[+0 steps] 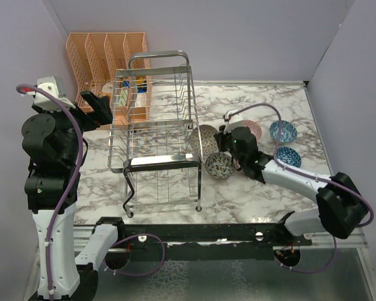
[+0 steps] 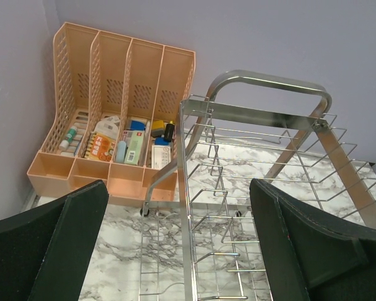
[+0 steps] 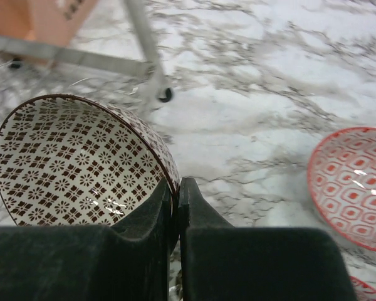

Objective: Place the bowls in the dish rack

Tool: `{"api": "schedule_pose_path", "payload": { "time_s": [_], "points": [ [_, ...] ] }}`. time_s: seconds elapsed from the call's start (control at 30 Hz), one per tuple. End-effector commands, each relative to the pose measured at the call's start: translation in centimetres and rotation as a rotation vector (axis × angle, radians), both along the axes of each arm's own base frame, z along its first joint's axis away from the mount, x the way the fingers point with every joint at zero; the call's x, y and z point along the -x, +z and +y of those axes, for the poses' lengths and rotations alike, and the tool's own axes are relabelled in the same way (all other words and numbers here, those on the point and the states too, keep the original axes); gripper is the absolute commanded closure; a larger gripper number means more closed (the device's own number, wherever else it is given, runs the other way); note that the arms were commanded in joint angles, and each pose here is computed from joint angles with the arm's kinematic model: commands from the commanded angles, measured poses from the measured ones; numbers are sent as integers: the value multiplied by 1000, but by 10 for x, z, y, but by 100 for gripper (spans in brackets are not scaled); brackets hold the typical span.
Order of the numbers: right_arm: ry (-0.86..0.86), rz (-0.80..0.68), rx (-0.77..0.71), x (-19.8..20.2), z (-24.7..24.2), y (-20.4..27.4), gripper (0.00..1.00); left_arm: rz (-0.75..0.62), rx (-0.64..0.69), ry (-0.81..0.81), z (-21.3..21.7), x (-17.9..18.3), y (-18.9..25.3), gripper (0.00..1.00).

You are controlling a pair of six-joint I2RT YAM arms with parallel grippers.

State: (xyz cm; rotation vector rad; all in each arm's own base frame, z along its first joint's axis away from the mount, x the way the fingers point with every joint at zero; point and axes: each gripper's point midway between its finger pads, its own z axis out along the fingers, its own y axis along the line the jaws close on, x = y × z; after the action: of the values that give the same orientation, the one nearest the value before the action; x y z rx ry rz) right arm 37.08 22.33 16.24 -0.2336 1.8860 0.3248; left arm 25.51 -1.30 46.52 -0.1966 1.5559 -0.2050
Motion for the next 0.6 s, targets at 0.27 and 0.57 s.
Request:
{"api": "schedule_pose_path", "payload": {
  "time_s": [0.27, 0.57],
  "points": [
    [90, -437, -27, 66, 38, 75, 99, -29, 16, 7, 0, 3, 6, 1],
    [63, -613, -20, 98, 57, 75, 99, -39, 23, 16, 2, 6, 8, 1]
  ]
}}
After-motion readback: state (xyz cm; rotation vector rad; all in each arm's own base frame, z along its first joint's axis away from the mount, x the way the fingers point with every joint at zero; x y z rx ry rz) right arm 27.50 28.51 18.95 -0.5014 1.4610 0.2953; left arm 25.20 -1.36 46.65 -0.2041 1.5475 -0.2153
